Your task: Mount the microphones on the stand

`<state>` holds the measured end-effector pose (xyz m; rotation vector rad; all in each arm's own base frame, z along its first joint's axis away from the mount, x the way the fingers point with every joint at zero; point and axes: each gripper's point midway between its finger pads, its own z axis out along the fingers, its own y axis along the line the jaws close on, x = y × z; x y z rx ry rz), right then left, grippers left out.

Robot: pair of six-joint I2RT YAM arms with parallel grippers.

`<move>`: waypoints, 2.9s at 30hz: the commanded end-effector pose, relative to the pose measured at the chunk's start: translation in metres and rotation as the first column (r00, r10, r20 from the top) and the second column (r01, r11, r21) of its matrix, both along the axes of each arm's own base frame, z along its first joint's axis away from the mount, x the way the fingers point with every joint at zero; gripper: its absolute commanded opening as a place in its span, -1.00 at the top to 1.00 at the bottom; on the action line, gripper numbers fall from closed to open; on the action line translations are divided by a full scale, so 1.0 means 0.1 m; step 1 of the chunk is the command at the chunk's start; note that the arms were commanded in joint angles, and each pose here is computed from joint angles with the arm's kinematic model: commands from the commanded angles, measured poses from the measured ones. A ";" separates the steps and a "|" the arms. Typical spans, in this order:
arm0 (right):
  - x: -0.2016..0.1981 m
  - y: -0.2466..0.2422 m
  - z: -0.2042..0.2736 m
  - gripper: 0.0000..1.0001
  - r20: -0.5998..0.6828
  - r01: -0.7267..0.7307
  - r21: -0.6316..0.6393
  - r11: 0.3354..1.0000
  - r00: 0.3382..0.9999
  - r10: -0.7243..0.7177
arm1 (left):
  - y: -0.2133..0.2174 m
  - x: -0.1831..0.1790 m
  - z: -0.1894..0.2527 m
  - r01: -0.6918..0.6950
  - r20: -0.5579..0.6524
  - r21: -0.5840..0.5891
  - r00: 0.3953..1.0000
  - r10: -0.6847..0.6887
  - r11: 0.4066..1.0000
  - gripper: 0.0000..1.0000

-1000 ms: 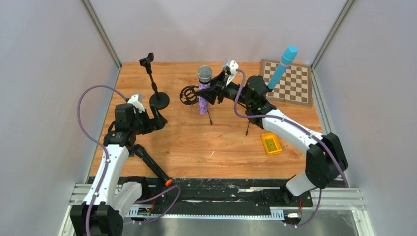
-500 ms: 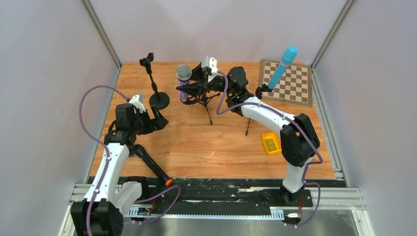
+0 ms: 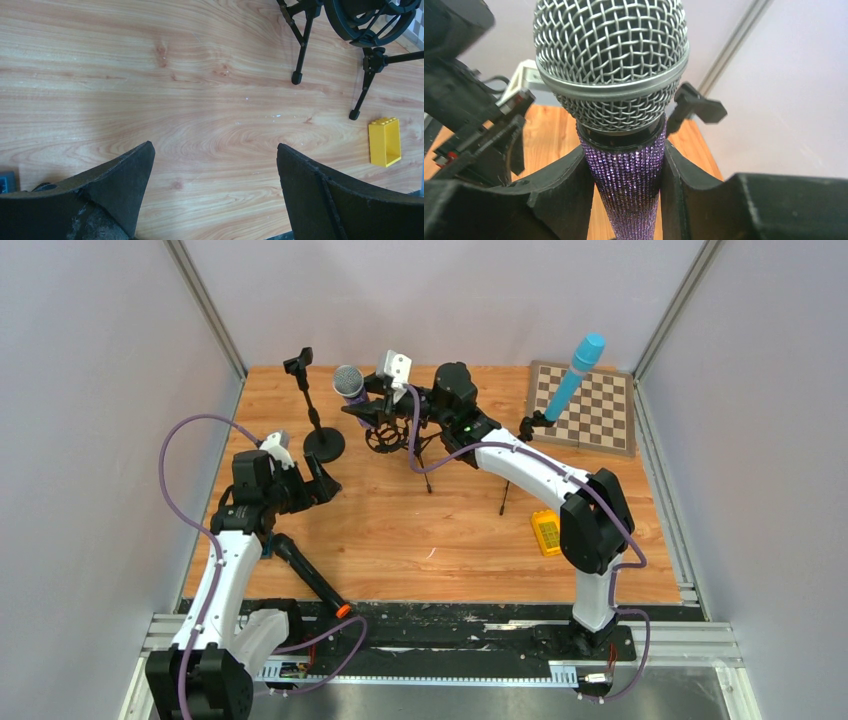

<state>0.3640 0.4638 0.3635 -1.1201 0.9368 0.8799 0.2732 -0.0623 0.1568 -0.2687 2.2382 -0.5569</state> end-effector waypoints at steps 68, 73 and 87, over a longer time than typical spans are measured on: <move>-0.22 -0.44 -0.13 1.00 -0.008 0.124 0.003 0.992 0.992 -0.124 | -0.01 0.06 0.04 0.009 0.019 -0.060 1.000 -0.008 0.998 -1.00; -0.18 -0.46 -0.25 1.00 -0.027 0.149 0.001 0.989 0.988 -0.149 | -0.01 0.07 0.05 0.011 0.020 -0.061 1.000 -0.009 0.998 -1.00; 0.18 -0.45 -0.59 1.00 -0.115 0.209 -0.068 0.975 0.970 -0.216 | -0.02 0.06 0.02 0.011 0.010 -0.069 1.000 -0.010 0.998 -1.00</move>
